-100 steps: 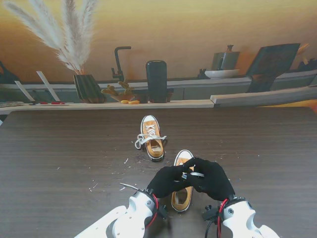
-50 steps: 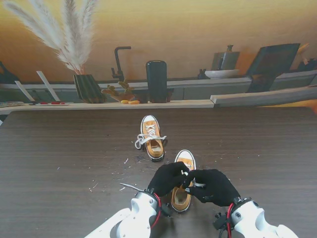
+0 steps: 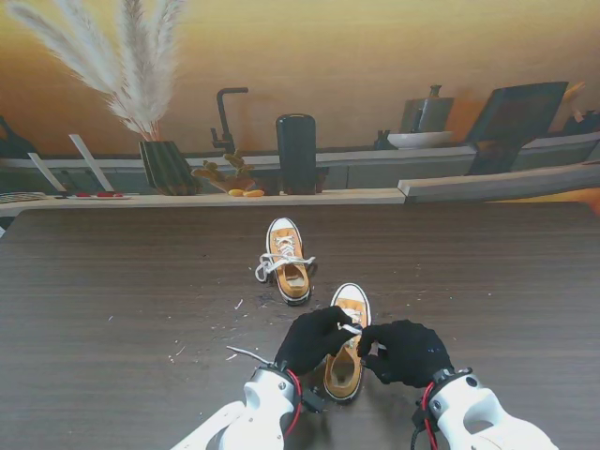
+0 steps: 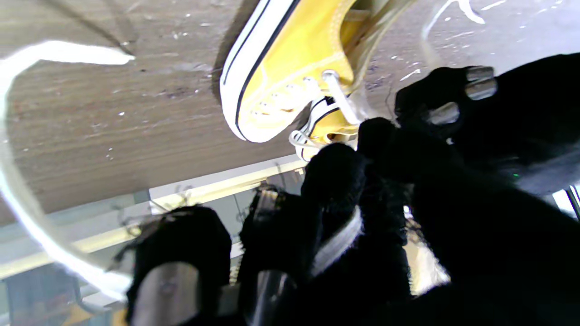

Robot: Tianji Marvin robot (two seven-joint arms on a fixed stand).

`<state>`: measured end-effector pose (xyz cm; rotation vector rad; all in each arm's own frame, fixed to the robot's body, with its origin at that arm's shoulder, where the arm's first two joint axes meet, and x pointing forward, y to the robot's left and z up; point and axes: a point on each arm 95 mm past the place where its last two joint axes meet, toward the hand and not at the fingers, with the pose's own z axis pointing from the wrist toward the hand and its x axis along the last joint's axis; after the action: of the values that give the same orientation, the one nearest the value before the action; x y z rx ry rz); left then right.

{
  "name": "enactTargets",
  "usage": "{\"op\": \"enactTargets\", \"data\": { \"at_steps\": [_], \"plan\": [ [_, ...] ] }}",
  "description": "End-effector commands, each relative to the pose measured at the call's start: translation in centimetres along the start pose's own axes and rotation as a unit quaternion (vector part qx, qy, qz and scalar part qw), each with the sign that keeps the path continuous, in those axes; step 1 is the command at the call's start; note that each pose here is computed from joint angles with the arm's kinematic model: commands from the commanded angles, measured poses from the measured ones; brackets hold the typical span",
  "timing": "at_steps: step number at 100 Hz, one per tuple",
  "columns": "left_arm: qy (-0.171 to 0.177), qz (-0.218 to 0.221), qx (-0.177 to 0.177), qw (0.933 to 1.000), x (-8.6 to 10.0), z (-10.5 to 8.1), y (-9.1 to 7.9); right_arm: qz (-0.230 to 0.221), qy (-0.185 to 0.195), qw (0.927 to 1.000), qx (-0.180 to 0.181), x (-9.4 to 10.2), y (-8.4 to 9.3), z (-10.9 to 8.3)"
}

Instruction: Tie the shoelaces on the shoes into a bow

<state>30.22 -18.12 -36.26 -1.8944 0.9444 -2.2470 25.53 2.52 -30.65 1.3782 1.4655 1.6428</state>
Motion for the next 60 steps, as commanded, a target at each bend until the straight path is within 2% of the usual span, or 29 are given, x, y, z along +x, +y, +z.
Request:
{"op": "enactTargets", "data": {
  "at_steps": [1,35,60],
  "plan": [
    [0.002,0.0,-0.003,1.0,0.3,-0.1,-0.1,-0.004,-0.006,1.0,0.007,0.0,-0.3,0.1],
    [0.001,0.003,0.006,1.0,0.4,-0.5,-0.4,-0.05,-0.046,0.9977,0.004,0.4,-1.0,0.5],
    [0.002,0.004,0.008,1.0,0.3,-0.6,-0.4,-0.035,-0.053,0.998,-0.006,0.4,-1.9,0.7]
  ]
}}
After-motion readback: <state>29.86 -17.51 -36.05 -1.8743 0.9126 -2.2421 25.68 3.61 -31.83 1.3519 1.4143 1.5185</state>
